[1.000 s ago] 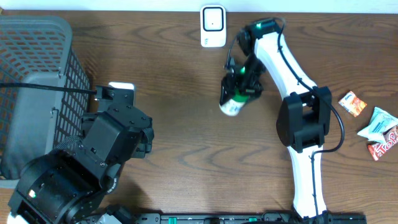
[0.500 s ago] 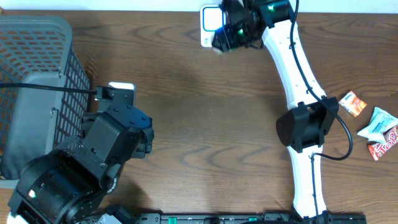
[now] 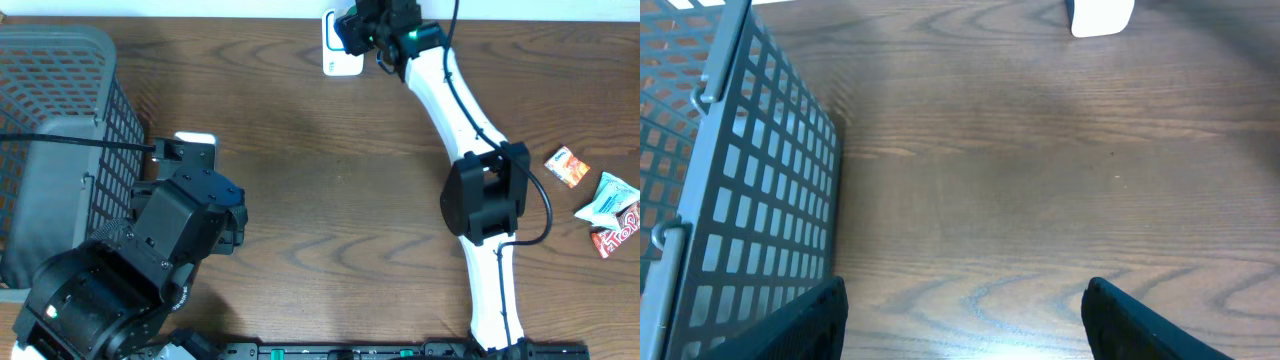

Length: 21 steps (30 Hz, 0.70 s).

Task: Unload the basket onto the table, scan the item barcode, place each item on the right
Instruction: 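Hold the bottle label in front of the scanner window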

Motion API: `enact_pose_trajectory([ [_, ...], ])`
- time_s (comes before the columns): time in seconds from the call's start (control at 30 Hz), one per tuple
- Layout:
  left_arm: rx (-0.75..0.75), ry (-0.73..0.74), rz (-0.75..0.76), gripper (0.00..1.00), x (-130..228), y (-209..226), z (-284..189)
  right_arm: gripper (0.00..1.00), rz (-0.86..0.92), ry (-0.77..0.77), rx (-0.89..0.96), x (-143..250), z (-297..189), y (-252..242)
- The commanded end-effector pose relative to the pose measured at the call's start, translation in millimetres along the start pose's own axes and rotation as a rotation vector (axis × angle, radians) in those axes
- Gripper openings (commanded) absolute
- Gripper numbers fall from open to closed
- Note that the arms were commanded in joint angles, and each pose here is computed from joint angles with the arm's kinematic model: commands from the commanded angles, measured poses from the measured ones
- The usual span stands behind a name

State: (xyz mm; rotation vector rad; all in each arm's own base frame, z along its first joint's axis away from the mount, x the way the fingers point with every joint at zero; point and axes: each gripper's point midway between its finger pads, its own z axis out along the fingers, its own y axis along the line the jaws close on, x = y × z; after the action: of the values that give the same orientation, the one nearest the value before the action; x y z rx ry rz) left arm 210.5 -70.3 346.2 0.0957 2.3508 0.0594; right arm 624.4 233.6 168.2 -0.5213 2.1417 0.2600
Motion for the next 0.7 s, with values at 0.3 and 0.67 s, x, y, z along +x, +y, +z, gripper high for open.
enact_pose_trajectory([
  [0.3, -0.013, -0.009, -0.017, 0.75, -2, 3, -2, 0.40, -0.057, -0.263, 0.361, -15, 19, -4],
  [0.67, -0.013, -0.009, -0.017, 0.75, -2, 3, -2, 0.43, -0.044, -0.393, 0.395, -5, 24, -8],
])
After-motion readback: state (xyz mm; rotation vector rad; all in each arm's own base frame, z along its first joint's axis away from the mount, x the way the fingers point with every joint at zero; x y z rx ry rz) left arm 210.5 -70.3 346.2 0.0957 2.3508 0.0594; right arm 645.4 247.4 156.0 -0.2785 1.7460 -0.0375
